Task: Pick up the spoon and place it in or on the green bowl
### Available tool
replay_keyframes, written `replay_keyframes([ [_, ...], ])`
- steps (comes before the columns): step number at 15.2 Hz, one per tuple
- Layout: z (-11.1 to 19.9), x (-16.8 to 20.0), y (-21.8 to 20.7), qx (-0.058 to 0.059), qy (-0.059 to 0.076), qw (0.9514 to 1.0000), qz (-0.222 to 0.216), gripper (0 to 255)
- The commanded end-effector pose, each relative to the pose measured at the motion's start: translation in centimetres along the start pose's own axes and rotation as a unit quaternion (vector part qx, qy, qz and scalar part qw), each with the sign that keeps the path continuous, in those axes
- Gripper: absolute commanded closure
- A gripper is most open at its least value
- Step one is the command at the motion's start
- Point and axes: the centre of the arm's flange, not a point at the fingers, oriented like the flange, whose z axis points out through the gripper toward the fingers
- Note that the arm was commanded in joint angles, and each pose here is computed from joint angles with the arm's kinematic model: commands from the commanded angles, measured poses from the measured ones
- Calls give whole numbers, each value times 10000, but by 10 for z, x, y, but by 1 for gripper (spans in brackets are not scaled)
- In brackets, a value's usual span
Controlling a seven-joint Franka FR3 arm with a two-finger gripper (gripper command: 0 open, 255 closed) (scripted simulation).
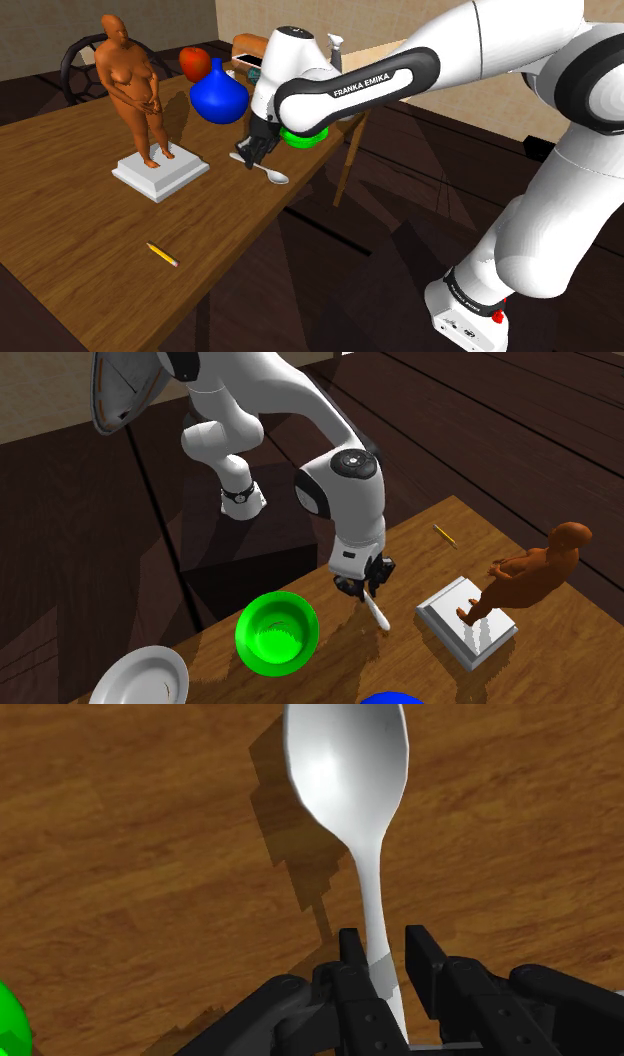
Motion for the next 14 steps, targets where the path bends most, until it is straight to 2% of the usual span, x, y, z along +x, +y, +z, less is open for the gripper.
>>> replay_keyframes([
  [1,-9,2,-2,0,0,10000,0,255],
  [14,-76,18,-10,0,0,10000,0,255],
])
